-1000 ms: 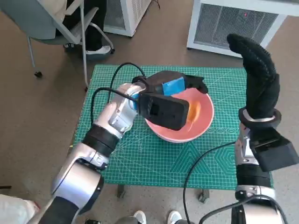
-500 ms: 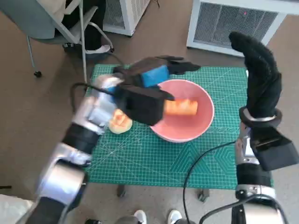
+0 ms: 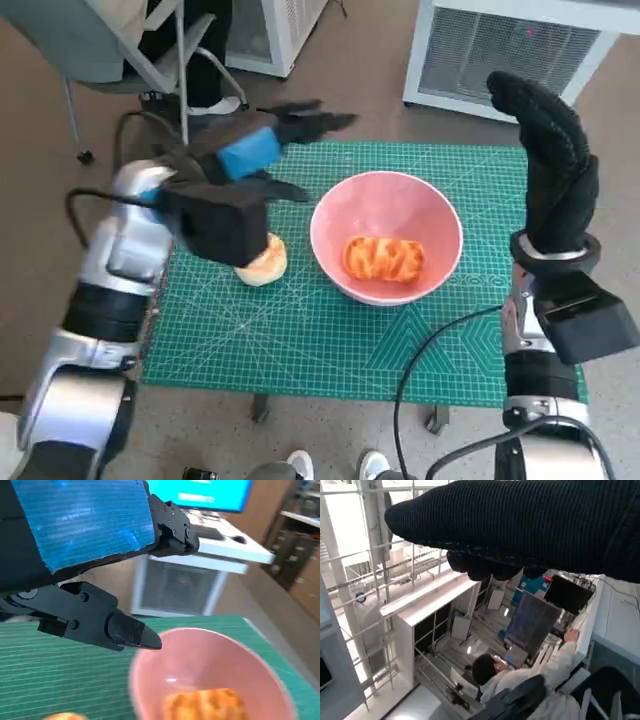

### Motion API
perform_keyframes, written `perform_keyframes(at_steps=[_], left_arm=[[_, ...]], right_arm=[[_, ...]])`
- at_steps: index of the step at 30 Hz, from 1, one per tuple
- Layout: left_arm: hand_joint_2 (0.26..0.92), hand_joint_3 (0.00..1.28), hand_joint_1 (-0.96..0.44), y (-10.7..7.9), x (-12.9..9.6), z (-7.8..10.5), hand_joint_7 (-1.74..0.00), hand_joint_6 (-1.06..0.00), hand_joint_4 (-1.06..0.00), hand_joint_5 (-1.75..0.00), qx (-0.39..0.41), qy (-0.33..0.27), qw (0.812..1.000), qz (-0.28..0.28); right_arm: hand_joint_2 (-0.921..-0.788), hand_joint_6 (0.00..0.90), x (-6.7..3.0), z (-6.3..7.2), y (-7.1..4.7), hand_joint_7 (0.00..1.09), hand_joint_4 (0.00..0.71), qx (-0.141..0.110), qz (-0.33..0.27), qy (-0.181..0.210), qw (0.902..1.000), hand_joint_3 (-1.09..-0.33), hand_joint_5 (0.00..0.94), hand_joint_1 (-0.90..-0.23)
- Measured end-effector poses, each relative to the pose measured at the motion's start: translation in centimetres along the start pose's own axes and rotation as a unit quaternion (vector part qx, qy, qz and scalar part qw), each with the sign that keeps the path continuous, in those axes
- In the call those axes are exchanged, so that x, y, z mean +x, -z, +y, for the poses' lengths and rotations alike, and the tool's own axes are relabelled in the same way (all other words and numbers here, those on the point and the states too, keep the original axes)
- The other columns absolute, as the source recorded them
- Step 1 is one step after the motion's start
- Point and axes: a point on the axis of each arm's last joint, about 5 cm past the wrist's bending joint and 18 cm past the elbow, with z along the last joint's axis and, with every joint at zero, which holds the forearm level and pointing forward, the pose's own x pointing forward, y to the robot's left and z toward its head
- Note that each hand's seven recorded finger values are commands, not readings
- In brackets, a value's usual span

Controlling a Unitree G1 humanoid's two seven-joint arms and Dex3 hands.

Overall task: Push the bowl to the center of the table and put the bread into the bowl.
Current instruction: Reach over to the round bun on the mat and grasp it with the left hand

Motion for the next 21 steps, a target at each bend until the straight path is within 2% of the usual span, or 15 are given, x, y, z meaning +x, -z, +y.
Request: perform_keyframes(at_steps=[9,21], left_arm=[[0.875,0.00,-0.21,1.6,-1.5,-1.1,-0.03,-0.37,-0.24,-0.01,-0.007,0.018,0.999,0.038],[0.878,0.00,-0.22,2.4,-2.0,-2.3,-0.02,-0.37,-0.24,0.00,-0.019,0.056,0.995,0.078]], right_arm=[[-0.921,0.062,0.21,0.1,0.1,0.57,0.301,0.000,0.002,-0.002,1.0000,-0.776,0.002,-0.630],[-0.921,0.064,0.61,0.2,0.2,0.57,0.303,0.001,0.001,-0.006,1.0000,-0.779,0.002,-0.629]])
